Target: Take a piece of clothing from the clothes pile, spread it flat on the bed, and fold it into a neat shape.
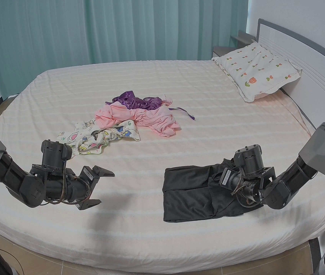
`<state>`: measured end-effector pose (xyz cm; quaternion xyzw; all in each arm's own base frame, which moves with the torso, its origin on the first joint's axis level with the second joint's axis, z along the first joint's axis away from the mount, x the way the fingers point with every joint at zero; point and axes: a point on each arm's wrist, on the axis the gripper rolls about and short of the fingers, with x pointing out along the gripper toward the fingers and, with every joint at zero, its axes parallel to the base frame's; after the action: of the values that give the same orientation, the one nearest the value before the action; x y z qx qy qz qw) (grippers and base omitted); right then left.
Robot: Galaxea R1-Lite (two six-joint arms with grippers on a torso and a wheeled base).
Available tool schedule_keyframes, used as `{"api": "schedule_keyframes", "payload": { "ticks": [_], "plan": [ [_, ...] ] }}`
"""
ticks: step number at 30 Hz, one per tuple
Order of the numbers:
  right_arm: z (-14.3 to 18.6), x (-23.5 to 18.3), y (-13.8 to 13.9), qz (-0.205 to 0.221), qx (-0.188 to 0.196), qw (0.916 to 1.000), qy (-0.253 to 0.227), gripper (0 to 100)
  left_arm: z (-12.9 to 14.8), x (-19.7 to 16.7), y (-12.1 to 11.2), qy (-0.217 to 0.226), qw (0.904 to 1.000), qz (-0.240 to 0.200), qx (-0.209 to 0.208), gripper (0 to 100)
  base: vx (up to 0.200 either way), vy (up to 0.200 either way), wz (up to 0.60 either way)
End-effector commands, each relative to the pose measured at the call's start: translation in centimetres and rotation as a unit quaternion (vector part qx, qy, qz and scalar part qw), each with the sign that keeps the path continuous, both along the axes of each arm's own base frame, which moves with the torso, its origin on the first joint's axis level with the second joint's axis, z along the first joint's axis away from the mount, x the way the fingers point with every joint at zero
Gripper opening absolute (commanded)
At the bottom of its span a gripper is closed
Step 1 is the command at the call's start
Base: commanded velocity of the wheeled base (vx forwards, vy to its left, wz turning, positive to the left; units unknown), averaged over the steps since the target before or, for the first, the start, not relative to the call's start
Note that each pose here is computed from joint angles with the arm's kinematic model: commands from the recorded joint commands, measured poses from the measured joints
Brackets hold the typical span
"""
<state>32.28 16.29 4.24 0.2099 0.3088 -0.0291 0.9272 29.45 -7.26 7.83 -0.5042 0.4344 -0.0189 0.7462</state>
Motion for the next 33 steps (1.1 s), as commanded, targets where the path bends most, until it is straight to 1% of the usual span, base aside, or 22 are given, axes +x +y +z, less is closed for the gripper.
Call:
{"api": "schedule_keyframes", "payload": {
  "ticks": [1, 5, 8, 11, 12, 15, 16, 17, 18, 21, 25, 29, 30, 33],
  "plan": [
    [0.9, -0.3, -0.4, -0.005, 0.003, 1.0000, -0.007, 0, -0.1, 0.0, 0.0, 0.002, 1.0000, 0.000, 0.000, 100, 0.000, 0.000, 0.00],
    [2.0, -2.4, -1.8, -0.003, 0.004, 1.0000, -0.004, 0, -0.1, 0.0, 0.0, 0.001, 1.0000, 0.000, 0.001, 100, 0.000, 0.000, 0.00],
    [2.2, -2.3, -2.3, -0.001, 0.016, 0.9999, 0.000, 0, -0.1, 0.0, -0.1, 0.001, 1.0000, 0.000, 0.001, 100, 0.000, 0.000, 0.00],
    [2.2, -2.0, -2.1, 0.010, 0.027, 0.9996, 0.002, 0, -0.1, 0.0, -0.1, 0.001, 1.0000, -0.001, 0.001, 100, 0.000, 0.000, 0.00],
    [2.3, -1.9, -1.8, 0.012, 0.035, 0.9993, 0.001, 0, -0.1, 0.0, -0.1, 0.001, 1.0000, -0.001, 0.001, 100, 0.000, 0.000, 0.00],
    [2.5, -1.5, -1.3, 0.009, 0.077, 0.9969, 0.013, 0, -0.1, 0.0, -0.1, 0.002, 1.0000, -0.001, 0.001, 100, 0.000, 0.000, 0.00],
    [2.6, -1.3, -1.1, 0.009, 0.091, 0.9955, 0.025, 0, -0.1, 0.0, -0.1, 0.002, 1.0000, -0.001, 0.001, 100, 0.000, 0.000, 0.00],
    [2.5, -1.1, -0.9, 0.005, 0.098, 0.9944, 0.038, 0, -0.2, 0.0, -0.1, 0.002, 1.0000, -0.001, 0.001, 100, 0.000, 0.000, 0.00],
    [2.4, -0.9, -0.8, 0.000, 0.103, 0.9935, 0.047, 100, -0.2, 0.0, -0.1, 0.002, 1.0000, -0.001, 0.001, 100, 0.000, 0.000, 0.00],
    [2.1, -0.4, -0.6, -0.011, 0.114, 0.9921, 0.052, 100, -0.2, 0.0, -0.1, 0.002, 1.0000, -0.001, 0.001, 100, 0.000, 0.000, 0.00],
    [2.0, 0.2, -0.1, -0.009, 0.120, 0.9915, 0.049, 100, -0.2, 0.0, -0.1, 0.002, 1.0000, -0.001, 0.002, 100, 0.000, 0.000, 0.00],
    [1.7, 1.4, 0.6, -0.020, 0.134, 0.9897, 0.046, 100, -0.2, 0.0, -0.1, 0.003, 1.0000, -0.001, 0.001, 100, 0.000, 0.000, 0.00],
    [1.3, 2.0, 0.9, -0.033, 0.145, 0.9876, 0.050, 100, -0.3, 0.1, -0.1, 0.005, 1.0000, 0.000, 0.002, 100, 0.000, 0.000, 0.00],
    [0.2, 2.6, 1.2, -0.038, 0.144, 0.9870, 0.059, 100, -0.4, 0.1, -0.1, 0.005, 1.0000, 0.000, 0.002, 100, 0.000, 0.000, 0.00]
  ]
}}
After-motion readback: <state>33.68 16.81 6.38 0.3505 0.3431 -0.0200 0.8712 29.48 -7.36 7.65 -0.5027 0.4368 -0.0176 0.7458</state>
